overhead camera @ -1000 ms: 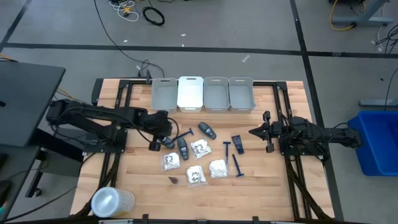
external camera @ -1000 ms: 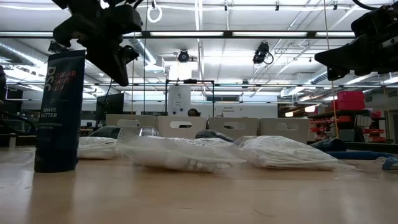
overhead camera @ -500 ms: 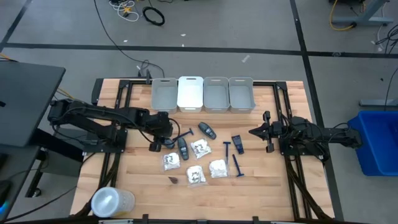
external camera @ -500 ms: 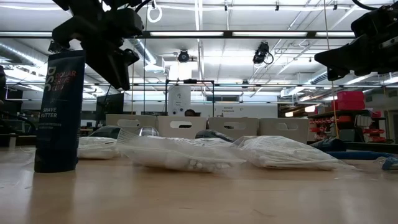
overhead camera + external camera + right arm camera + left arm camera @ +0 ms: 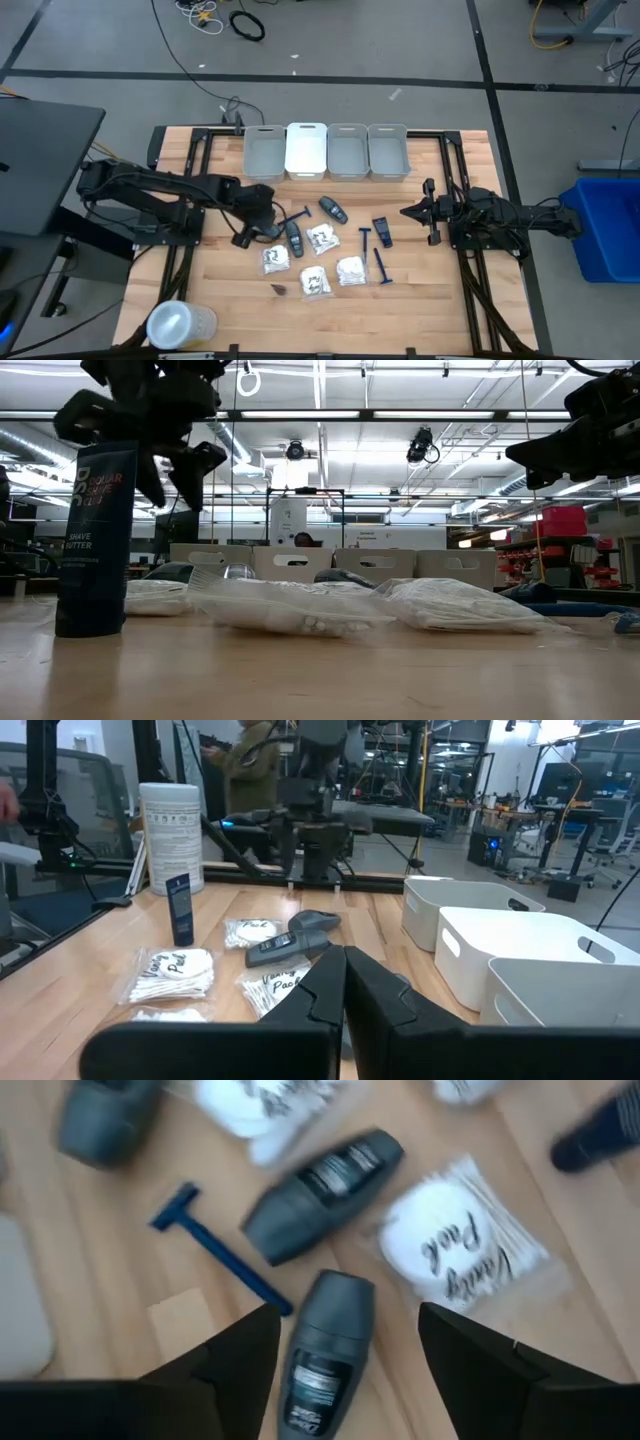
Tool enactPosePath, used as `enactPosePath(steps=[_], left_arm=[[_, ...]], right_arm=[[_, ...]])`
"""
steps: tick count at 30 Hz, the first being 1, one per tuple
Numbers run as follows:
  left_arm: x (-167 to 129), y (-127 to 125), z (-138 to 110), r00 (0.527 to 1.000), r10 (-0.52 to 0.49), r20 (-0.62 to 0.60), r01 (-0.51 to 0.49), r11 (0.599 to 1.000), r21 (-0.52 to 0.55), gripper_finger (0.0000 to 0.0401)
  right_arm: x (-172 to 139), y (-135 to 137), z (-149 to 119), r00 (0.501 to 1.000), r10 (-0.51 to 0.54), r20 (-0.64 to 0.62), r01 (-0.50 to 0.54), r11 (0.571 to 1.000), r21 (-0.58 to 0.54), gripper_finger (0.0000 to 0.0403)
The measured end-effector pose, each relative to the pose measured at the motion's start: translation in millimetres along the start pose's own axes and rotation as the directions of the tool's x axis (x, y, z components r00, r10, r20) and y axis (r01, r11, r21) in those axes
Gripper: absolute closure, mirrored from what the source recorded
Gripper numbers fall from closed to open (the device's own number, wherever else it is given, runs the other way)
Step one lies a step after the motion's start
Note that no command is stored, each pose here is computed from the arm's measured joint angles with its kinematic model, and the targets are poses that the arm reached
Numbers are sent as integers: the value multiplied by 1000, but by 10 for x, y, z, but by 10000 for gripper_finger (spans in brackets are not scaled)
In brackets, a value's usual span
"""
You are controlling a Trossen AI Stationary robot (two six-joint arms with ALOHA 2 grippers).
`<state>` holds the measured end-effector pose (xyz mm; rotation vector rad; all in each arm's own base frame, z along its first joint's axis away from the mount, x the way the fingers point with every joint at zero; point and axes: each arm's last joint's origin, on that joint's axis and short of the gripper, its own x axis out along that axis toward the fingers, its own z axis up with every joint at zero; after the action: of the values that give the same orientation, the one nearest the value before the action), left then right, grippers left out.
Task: Pick & Place Travel size toiletries
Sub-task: Put the gray deodorant into the left gray bin
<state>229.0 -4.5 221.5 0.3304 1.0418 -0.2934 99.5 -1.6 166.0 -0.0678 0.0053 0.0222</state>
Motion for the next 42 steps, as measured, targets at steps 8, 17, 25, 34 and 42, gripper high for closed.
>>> enactPosePath(steps=[8, 17, 25, 34, 42], left_arm=[[144, 35, -26, 998, -10, -63, 15, 997, 72, 147], [201, 105, -56, 996, -10, -86, 15, 999, 53, 147], [201, 122, -57, 997, -8, -79, 16, 995, 102, 147], [197, 155, -73, 997, -19, -73, 24, 997, 77, 147], [245, 172, -146, 997, -14, -78, 19, 997, 70, 147]], right_arm=[[0, 0, -3, 1000, 1, -3, -1, 1000, 0, 389], [1, 0, -4, 1000, 1, -5, -1, 1000, 1, 389], [1, 0, -4, 1000, 0, -5, 0, 1000, 1, 389], [1, 0, -5, 1000, 1, -5, -1, 1000, 1, 389], [1, 0, -5, 1000, 0, -6, 0, 1000, 0, 389]])
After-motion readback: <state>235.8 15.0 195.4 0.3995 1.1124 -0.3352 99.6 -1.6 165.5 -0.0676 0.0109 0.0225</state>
